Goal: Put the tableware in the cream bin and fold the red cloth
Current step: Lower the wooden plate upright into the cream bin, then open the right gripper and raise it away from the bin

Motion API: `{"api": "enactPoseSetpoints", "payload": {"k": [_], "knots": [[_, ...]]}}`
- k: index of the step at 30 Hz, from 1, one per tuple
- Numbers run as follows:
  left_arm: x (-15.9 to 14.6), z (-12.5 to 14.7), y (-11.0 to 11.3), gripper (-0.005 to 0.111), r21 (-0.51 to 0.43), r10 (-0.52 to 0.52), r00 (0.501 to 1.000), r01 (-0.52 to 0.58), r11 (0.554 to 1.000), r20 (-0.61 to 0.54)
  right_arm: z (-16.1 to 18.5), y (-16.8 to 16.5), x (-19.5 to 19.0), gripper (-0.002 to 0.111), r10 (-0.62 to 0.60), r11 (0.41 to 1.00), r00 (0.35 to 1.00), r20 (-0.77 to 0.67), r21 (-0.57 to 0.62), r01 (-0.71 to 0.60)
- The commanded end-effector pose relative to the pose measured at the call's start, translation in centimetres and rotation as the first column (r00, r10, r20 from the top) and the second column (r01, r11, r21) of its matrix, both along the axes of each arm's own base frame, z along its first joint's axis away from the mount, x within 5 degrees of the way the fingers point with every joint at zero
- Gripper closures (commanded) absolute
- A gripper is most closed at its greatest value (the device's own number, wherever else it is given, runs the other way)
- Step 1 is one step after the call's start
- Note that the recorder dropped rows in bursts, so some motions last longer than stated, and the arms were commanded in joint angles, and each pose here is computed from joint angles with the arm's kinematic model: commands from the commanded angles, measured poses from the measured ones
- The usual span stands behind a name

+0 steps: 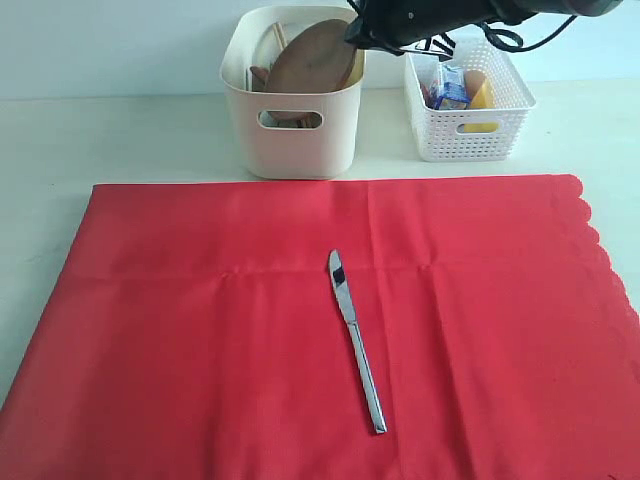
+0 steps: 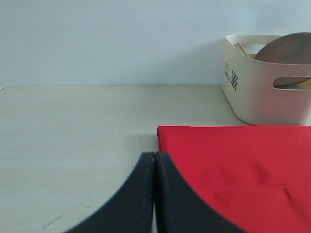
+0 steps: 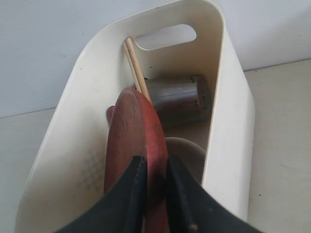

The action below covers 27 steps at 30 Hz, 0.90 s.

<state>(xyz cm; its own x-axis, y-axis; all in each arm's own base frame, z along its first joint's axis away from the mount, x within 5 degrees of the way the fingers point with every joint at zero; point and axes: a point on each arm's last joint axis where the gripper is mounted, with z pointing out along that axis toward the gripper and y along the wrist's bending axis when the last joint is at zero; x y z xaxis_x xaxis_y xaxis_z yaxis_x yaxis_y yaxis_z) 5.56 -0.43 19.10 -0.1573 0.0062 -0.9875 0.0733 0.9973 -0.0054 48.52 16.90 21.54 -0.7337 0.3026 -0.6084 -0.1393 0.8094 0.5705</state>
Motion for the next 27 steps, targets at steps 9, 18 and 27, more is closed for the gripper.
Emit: {"api": "enactPoseSetpoints", "payload": {"k": [9, 18, 27], "knots": [[-0.03, 0.06, 0.02, 0.106, 0.002, 0.002, 1.000, -0.002, 1.000, 0.008, 1.06, -0.54, 0.24, 0.093, 0.007, 0.998, 0.998, 0.065, -0.063, -0.003], [-0.03, 0.06, 0.02, 0.106, 0.002, 0.002, 1.000, -0.002, 1.000, 0.008, 0.61, -1.02, 0.18, 0.085, 0.066, 0.976, 0.994, 0.085, -0.213, -0.047], [-0.03, 0.06, 0.02, 0.106, 0.002, 0.002, 1.000, -0.002, 1.000, 0.008, 0.85, -1.16, 0.04, 0.043, 0.050, 0.976, 0.996, 0.069, -0.214, -0.035]]}}
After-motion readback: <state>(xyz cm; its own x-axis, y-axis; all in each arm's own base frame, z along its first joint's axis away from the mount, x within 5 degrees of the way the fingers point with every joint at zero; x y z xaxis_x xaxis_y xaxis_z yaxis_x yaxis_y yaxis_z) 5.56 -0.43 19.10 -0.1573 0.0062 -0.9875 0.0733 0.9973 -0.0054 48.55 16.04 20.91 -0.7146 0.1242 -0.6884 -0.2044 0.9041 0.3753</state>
